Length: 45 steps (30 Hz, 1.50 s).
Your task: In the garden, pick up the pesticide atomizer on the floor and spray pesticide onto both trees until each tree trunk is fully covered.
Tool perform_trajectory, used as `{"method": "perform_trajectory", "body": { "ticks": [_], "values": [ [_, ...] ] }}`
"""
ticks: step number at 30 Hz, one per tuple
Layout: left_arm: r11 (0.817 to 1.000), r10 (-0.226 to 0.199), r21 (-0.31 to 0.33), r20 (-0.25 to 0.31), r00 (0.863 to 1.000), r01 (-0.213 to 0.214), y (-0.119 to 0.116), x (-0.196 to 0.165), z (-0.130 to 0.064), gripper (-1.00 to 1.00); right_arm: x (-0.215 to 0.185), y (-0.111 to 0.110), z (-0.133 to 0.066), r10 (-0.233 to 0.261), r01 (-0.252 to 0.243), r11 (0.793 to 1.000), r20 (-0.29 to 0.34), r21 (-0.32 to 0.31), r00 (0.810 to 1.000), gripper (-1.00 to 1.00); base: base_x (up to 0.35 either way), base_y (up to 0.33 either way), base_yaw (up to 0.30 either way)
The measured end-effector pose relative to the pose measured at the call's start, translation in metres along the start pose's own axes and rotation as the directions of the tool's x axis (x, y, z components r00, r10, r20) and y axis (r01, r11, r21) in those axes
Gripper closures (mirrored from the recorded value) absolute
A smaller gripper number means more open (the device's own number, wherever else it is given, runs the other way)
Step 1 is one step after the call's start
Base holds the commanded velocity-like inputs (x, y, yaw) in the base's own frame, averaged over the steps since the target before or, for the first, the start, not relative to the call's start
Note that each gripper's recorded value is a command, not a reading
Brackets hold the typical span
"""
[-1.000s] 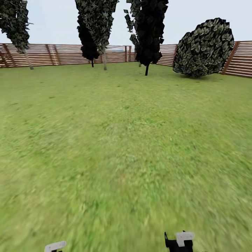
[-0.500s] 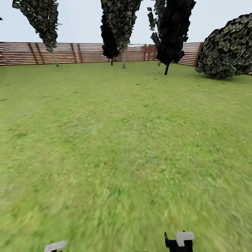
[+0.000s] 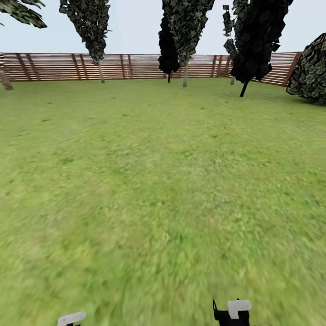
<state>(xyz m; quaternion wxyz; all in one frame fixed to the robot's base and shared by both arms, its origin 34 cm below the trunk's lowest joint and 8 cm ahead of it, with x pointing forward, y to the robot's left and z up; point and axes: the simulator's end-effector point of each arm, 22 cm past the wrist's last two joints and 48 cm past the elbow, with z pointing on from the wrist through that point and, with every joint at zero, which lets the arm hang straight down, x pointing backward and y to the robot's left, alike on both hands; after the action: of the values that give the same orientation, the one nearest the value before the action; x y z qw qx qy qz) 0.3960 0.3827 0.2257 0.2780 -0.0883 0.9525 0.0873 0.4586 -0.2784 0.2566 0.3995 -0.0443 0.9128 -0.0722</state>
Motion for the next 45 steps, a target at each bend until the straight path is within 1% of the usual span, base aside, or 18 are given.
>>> {"method": "perform_trajectory", "body": {
  "ticks": [9, 18, 25, 29, 40, 45],
  "values": [
    [1.0, 0.001, 0.0, -0.005, 1.0, -0.001, 0.0, 0.003, 0.0, 1.0, 0.003, 0.0, 0.0, -0.001, 0.001, 1.0, -0.005, 0.0, 1.0, -1.0, -0.216, 0.152, 0.282],
    [1.0, 0.003, -0.001, -0.011, 1.0, -0.003, 0.0, 0.005, 0.0, 1.0, 0.005, 0.001, 0.0, -0.001, 0.001, 1.0, -0.01, -0.001, 1.0, -1.0, -0.011, 0.008, 0.282],
    [1.0, 0.002, -0.006, -0.032, 0.999, -0.003, 0.004, 0.021, -0.005, 1.0, 0.007, 0.001, 0.0, -0.001, 0.001, 1.0, -0.014, -0.002, 1.0, -1.0, 0.231, 0.136, 0.282],
    [1.0, -0.022, -0.018, -0.035, 0.999, 0.021, 0.007, 0.023, -0.005, 1.0, 0.008, 0.001, 0.0, -0.002, 0.002, 1.0, -0.016, -0.002, 1.0, -1.0, 0.274, 0.206, 0.282],
    [0.999, -0.028, -0.023, -0.042, 0.999, 0.027, 0.008, 0.026, -0.005, 1.0, 0.011, 0.002, 0.0, -0.002, 0.002, 1.0, -0.023, -0.003, 1.0, -1.0, 0.192, 0.26, 0.282],
    [0.998, -0.05, -0.035, -0.043, 0.998, 0.048, 0.011, 0.027, -0.005, 1.0, 0.012, 0.002, 0.0, -0.002, 0.002, 1.0, -0.025, -0.004, 1.0, -1.0, 0.114, 0.271, 0.282]
  ]
}}
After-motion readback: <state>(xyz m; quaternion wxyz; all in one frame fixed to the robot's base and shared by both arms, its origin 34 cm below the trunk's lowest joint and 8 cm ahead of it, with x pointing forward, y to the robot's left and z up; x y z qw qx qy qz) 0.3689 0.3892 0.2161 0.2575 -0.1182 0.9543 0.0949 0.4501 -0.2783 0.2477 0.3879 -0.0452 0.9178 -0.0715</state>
